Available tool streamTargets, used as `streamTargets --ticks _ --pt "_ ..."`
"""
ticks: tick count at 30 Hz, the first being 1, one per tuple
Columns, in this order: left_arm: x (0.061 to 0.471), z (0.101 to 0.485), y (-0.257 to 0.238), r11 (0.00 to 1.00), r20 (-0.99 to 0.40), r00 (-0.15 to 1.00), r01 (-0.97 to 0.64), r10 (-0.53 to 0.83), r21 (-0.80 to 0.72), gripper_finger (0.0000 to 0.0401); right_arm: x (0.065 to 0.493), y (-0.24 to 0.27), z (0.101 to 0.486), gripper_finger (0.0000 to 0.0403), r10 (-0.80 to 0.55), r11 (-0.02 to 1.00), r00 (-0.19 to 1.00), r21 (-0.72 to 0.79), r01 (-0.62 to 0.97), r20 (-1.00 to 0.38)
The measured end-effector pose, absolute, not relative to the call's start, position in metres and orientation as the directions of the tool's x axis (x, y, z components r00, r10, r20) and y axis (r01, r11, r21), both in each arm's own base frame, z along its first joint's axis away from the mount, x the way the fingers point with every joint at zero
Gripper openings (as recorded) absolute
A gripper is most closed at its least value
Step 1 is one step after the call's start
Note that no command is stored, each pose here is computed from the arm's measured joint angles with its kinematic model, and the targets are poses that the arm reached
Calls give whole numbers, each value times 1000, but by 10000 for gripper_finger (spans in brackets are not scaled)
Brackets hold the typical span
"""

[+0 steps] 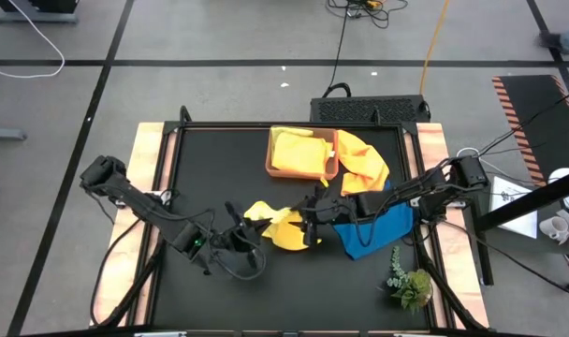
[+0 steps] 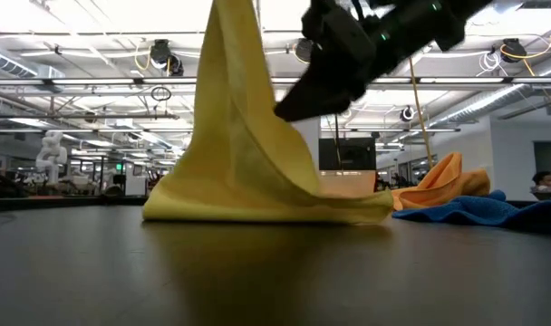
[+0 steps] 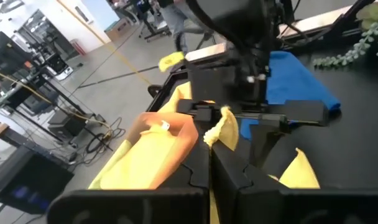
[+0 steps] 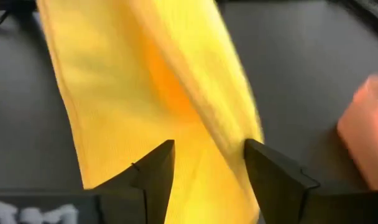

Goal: Fold microfiber towels
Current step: Fold the yellow microfiber cloth

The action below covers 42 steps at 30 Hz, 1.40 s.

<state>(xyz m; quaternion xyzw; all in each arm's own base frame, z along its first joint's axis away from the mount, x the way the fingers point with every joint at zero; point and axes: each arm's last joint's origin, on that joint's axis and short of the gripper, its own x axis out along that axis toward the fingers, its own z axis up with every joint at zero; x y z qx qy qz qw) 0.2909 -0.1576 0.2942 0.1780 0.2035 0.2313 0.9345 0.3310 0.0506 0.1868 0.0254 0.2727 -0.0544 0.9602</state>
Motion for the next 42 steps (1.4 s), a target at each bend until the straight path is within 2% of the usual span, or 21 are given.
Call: streamTargets --ticks 11,28,32,37,42 --pt "291 299 -159 824 -289 811 -363 510 436 1 301 46 145 181 -62 970 844 165 176 -533" --pt "291 301 -159 808 -269 807 -374 525 456 0 304 47 104 163 -50 961 793 188 204 -607" --pt "291 301 -159 807 -269 807 -372 526 459 0 304 47 107 124 -49 965 798 178 193 -601" --pt "290 303 -159 808 -268 809 -370 523 459 0 304 47 118 22 -46 978 821 142 153 -570" --pt "278 317 -161 820 -249 833 -351 494 453 0 298 48 153 6 -34 985 870 131 113 -492"
